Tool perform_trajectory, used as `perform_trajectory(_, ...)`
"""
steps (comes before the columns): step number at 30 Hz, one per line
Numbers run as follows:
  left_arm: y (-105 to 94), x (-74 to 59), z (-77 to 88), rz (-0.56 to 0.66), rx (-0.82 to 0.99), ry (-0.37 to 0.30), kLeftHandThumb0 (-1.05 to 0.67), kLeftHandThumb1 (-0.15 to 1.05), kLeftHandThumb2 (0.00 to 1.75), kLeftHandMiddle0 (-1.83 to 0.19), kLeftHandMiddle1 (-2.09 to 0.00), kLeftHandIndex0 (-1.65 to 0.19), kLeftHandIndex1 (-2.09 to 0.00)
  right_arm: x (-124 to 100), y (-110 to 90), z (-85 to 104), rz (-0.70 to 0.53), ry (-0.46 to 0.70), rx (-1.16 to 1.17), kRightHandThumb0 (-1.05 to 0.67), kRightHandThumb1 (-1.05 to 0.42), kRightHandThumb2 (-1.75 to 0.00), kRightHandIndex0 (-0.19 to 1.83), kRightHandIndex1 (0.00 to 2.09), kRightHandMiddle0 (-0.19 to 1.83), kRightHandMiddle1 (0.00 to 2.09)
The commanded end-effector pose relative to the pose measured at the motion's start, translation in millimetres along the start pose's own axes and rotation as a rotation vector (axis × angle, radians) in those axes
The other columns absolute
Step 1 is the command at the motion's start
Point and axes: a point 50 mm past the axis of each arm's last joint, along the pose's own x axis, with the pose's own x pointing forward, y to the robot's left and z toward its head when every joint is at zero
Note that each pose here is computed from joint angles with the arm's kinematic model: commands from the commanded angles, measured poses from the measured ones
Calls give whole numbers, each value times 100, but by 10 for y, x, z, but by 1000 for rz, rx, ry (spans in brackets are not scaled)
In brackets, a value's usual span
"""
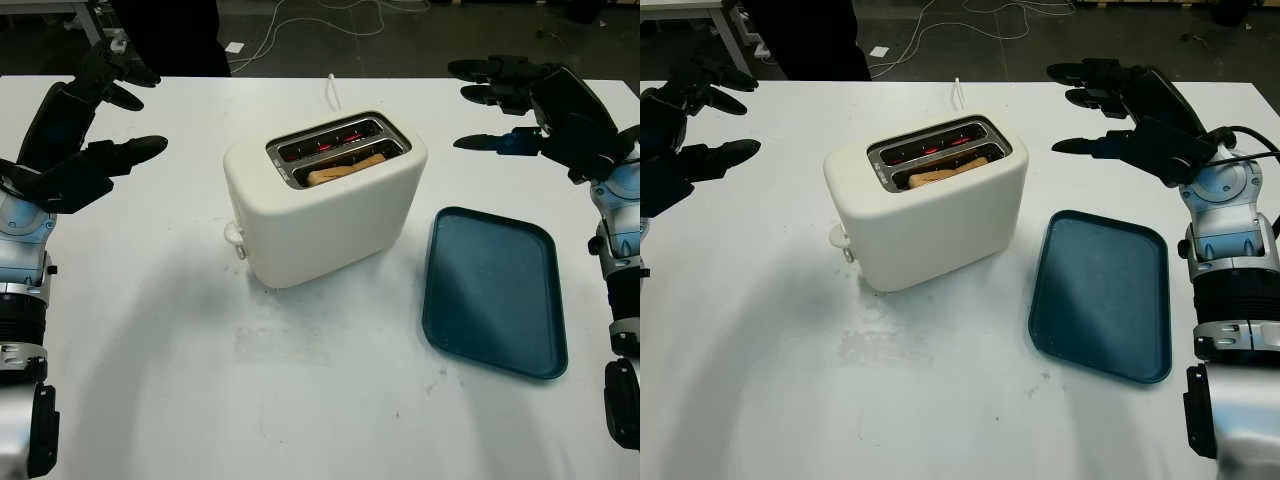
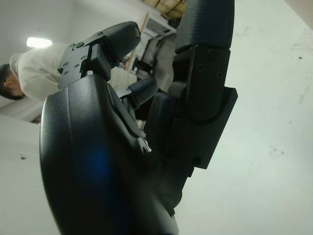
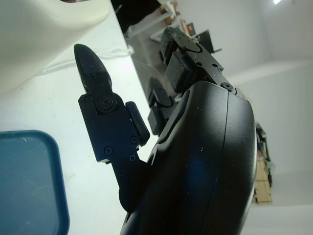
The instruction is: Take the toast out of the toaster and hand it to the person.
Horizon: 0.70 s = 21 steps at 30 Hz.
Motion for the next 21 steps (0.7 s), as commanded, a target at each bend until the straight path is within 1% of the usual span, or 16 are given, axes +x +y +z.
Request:
perform_trajectory(1,33,-26,-4,3,7,0,-105,92,28,0,-149,0,-130,24,-1,38,-6,-15,8,-39,-73,0,55,0,53,0)
perform_trajectory(9,34,-25,-2,3,12,-7,-105,92,29,0,-149,0,-129,25,0,49,-2,-16,5,-38,-73,0,55,0,52,0)
perform_trajectory(15,37,-24,-5,1,15,0,-105,92,29,0,-149,0,-129,27,1,49,-2,-20,8,-36,-73,0,54,0,52,0)
perform_trajectory(21,36,-24,0,1,21,-1,-105,92,30,0,-150,0,-129,27,3,47,0,-13,27,-38,-73,0,53,0,51,0)
